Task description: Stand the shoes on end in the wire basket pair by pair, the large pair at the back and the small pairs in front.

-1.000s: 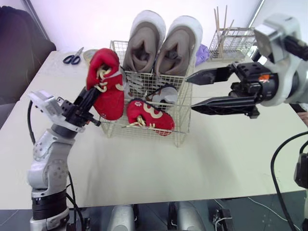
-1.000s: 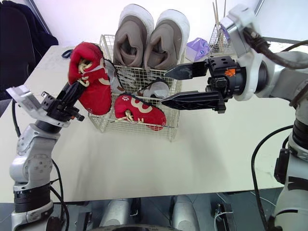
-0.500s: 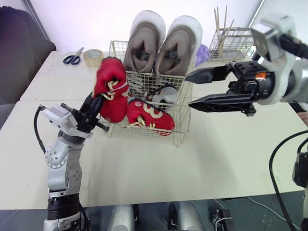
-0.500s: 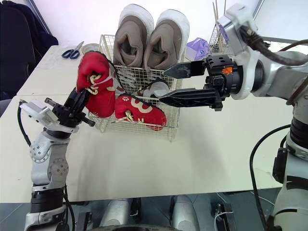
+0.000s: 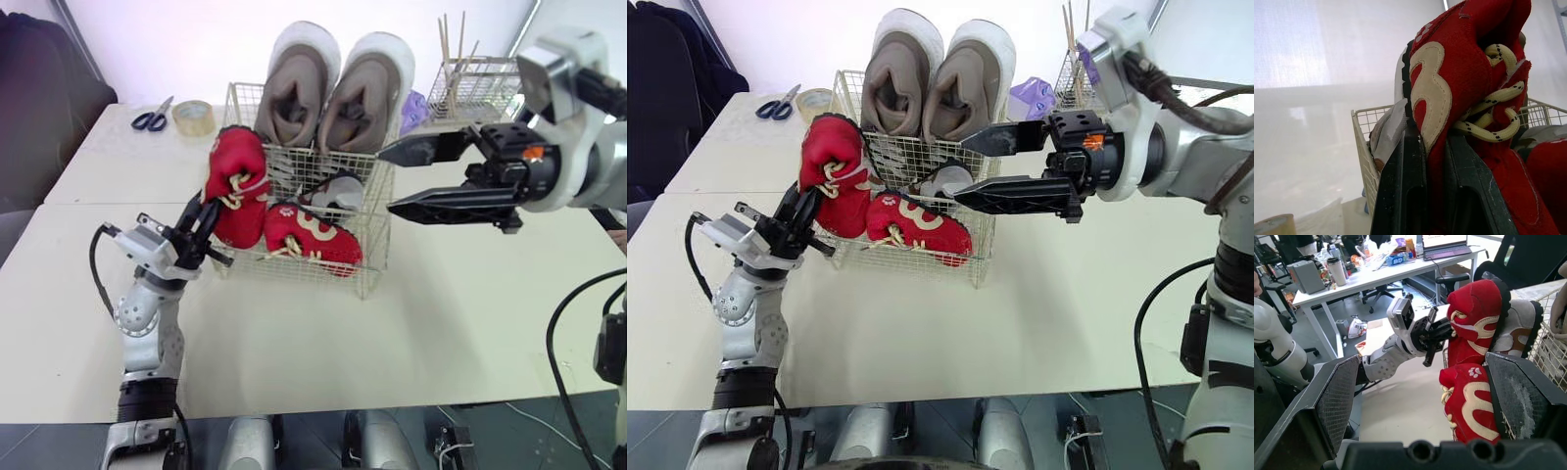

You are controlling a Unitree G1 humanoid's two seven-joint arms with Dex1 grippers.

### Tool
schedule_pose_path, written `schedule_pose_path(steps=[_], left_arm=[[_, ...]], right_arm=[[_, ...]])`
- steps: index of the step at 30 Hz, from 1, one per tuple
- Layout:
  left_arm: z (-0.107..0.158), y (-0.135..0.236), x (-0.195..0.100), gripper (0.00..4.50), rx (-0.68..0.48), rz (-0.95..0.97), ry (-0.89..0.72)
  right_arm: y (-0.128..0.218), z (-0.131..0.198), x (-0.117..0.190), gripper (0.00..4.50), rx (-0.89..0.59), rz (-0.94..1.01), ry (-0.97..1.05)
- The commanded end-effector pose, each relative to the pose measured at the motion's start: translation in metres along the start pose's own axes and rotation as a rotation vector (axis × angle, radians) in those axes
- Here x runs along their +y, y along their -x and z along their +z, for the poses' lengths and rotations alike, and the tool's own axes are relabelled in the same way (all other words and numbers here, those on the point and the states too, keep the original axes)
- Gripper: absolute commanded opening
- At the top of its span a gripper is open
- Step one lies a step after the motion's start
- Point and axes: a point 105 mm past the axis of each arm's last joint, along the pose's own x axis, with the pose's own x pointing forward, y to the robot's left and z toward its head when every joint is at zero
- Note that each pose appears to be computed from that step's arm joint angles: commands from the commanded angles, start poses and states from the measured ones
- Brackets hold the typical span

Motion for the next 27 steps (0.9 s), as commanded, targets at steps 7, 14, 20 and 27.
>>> schedule_pose_path(steps=[7, 14, 20, 27], left_arm=[[-0.017, 0.013, -0.02, 0.03, 0.114, -0.09, 0.105], [-0.032, 0.025, -0.025, 0.03, 0.254, -0.17, 0.182], [-0.025, 0.021, -0.018, 0.03, 0.257, -0.135, 0.169], [-0.02, 0.034, -0.016, 0.88, 0.293, -0.1, 0.293]], right_arm=[[0.004, -0.002, 0.014, 4.5, 0.047, 0.014, 0.025], [0.0, -0.006, 0.012, 4.5, 0.012, 0.015, 0.028], [-0.003, -0.006, 0.013, 4.5, -0.005, 0.014, 0.03], [-0.008, -0.011, 0.016, 4.5, 0.0, 0.031, 0.02]])
